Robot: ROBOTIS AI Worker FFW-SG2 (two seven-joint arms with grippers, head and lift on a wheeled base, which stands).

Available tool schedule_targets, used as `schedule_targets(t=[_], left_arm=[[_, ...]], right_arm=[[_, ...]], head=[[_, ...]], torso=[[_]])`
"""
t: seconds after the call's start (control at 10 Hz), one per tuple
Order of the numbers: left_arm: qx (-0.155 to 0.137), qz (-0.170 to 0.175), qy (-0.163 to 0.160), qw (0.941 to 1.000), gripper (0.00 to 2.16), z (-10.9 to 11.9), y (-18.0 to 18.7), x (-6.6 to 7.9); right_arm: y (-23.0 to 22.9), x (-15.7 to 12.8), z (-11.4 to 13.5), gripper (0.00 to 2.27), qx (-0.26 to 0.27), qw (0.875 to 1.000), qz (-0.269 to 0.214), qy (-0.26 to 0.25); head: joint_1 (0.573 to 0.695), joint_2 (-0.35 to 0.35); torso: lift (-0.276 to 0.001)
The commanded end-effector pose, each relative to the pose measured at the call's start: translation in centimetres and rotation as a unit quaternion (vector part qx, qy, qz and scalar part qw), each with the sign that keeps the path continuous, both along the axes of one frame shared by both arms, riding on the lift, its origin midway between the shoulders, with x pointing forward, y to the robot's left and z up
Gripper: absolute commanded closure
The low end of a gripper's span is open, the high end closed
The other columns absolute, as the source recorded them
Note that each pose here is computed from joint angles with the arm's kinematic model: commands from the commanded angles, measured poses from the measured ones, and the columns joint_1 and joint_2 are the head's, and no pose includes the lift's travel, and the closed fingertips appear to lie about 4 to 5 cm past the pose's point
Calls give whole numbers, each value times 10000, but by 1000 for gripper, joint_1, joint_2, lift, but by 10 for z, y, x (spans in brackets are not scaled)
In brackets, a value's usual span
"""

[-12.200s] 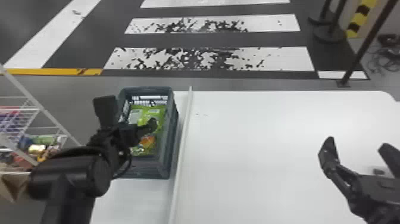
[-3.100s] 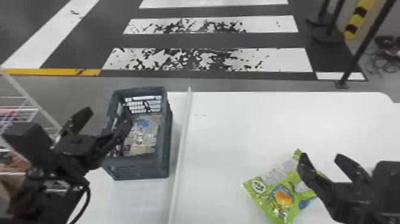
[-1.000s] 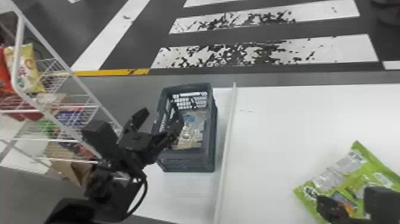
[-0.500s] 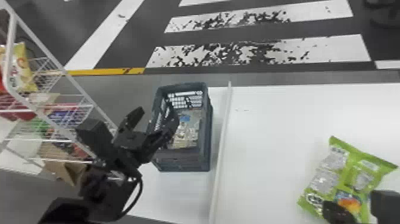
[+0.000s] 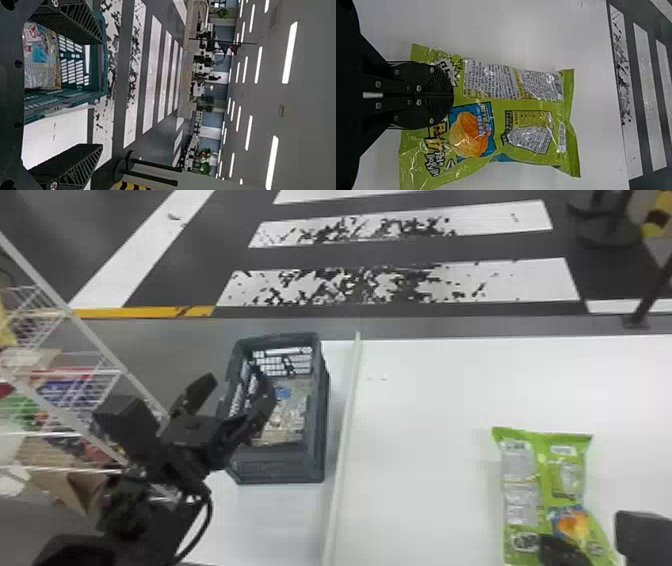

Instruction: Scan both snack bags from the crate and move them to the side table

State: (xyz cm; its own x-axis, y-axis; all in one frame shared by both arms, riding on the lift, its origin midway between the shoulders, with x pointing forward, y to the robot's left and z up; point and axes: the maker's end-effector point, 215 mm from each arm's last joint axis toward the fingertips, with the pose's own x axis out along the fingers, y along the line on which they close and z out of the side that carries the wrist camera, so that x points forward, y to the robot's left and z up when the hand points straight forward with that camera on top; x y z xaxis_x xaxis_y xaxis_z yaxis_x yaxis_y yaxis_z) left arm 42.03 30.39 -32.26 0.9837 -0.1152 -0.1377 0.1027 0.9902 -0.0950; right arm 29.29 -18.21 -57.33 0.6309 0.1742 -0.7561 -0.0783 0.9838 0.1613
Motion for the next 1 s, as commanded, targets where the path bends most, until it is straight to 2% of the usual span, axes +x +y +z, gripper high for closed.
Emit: schedule_targets(t=[0.0,0.4,0.6,0.9], left_arm=[[-17,-7,-10,10000,66,1,-2,0],[-32,-32,8,10000,66,-1,-5,-2],[-35,-46,3,10000,66,0,-6,-3],[-81,-107,-22,9999,66,2,-17,-3]], right_arm=[[-6,-1,5,2250,83,9999,-101,-20],[15,10,51,2250,359,9988,-1,-328],[26,33,67,2250,418,9975,67,-571],[40,72,49,2246,353,9975,141,-600]], head=[[695,198],[695,198],[695,208],[695,216]], torso=[[-29],[-29],[-29],[-29]])
